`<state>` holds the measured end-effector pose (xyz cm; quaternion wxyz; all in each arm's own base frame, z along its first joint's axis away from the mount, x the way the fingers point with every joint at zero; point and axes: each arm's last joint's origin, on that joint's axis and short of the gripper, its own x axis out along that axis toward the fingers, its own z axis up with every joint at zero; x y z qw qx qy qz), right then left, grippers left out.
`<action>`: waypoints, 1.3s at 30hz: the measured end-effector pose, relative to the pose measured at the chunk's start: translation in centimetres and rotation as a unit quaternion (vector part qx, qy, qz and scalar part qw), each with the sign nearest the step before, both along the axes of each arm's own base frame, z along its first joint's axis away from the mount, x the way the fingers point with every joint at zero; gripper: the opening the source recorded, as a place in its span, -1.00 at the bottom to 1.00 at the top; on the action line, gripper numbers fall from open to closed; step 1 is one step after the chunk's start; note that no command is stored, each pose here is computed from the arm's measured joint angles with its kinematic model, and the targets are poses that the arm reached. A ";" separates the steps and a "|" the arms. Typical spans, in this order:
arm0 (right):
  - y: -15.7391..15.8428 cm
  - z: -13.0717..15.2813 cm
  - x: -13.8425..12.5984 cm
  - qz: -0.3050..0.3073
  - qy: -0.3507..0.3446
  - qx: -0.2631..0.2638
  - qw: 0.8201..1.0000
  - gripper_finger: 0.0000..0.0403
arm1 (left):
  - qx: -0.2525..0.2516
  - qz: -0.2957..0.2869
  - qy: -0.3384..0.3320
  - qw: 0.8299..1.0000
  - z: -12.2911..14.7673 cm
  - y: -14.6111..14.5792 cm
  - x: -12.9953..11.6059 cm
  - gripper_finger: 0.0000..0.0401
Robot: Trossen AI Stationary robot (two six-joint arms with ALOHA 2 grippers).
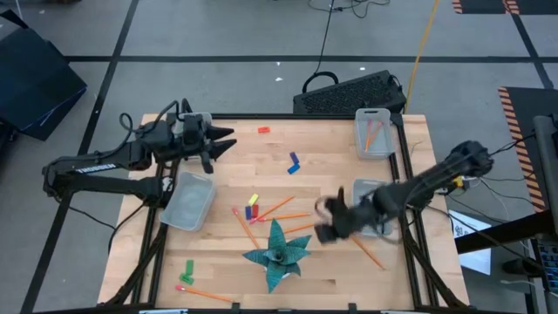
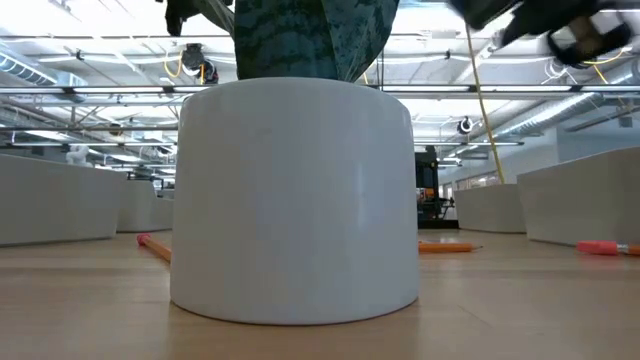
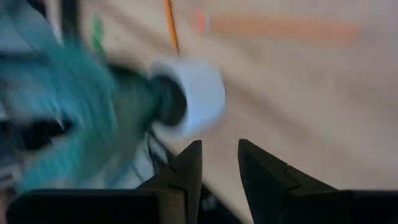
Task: Sort crayons/erasers/pens/pencils in bins
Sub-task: Put the orange pencil into the top right gray bin
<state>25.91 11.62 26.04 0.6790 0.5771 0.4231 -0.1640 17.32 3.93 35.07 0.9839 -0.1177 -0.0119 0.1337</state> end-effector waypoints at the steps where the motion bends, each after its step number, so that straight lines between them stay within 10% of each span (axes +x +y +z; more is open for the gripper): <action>1: 1.2 0.1 -0.1 0.011 0.016 0.010 1.000 -0.53 | 0.000 0.001 0.002 1.000 0.0 0.0 0.0 -0.07; 10: 8.2 -1.5 -3.6 0.059 0.163 0.049 0.984 -0.46 | -0.004 0.001 0.014 1.000 -0.3 0.1 0.0 -0.07; 19: 7.3 -6.5 -7.9 0.085 0.317 -0.036 0.944 -0.40 | -0.021 0.002 0.026 0.999 -0.8 0.2 0.7 -0.07; 39: 6.1 -11.8 -11.1 0.122 0.324 -0.084 0.934 -0.44 | -0.052 -0.001 0.038 0.998 -1.6 0.4 2.1 -0.07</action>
